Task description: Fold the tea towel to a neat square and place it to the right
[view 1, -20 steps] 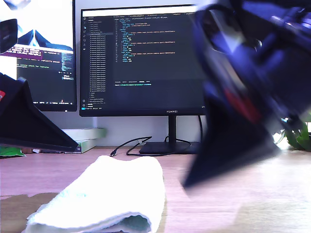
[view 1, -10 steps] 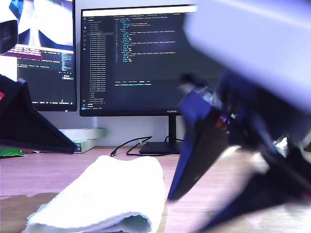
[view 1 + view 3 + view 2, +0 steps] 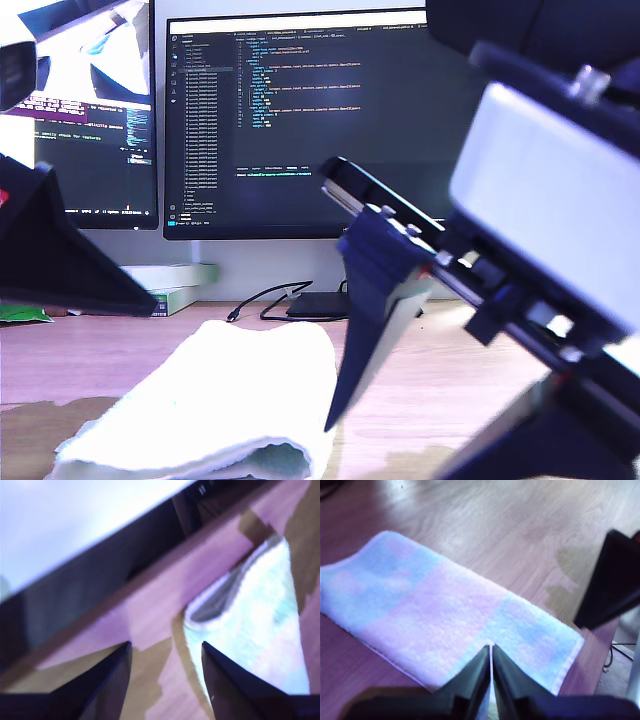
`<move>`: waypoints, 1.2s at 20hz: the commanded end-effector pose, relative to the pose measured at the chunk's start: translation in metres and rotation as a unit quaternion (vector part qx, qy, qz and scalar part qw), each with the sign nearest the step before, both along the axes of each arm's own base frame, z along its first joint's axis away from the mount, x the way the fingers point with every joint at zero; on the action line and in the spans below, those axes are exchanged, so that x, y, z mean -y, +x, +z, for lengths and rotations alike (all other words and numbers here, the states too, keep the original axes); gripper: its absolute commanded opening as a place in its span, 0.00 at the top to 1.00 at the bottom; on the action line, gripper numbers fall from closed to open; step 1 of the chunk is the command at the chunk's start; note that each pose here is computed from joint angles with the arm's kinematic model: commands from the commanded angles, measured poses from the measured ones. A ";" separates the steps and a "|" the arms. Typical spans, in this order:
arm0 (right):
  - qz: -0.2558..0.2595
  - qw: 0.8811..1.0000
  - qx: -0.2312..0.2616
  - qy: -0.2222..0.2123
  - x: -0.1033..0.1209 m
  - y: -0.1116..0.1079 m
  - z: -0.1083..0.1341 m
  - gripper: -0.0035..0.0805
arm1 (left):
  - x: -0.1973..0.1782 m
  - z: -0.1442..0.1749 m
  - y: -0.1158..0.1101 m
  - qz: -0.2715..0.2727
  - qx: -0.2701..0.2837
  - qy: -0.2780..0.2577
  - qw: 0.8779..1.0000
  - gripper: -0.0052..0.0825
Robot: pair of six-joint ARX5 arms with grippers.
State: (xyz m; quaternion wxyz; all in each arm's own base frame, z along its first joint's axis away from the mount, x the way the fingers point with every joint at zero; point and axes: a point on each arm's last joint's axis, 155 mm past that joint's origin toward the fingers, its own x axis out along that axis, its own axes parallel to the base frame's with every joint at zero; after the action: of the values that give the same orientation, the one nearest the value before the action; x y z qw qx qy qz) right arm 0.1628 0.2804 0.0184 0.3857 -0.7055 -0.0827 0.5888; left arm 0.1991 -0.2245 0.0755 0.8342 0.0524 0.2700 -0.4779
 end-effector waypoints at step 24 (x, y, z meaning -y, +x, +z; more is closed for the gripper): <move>-0.001 0.991 -0.133 0.013 -0.034 -0.032 -0.039 0.97 | 0.001 0.016 0.038 0.030 0.091 -0.006 0.995 0.96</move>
State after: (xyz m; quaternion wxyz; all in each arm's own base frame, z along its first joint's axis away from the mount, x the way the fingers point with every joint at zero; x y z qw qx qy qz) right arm 0.1493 0.3309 0.0069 0.4327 -0.6192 -0.0739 0.6511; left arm 0.2328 -0.2255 0.0956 0.8688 0.0788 0.1929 -0.4492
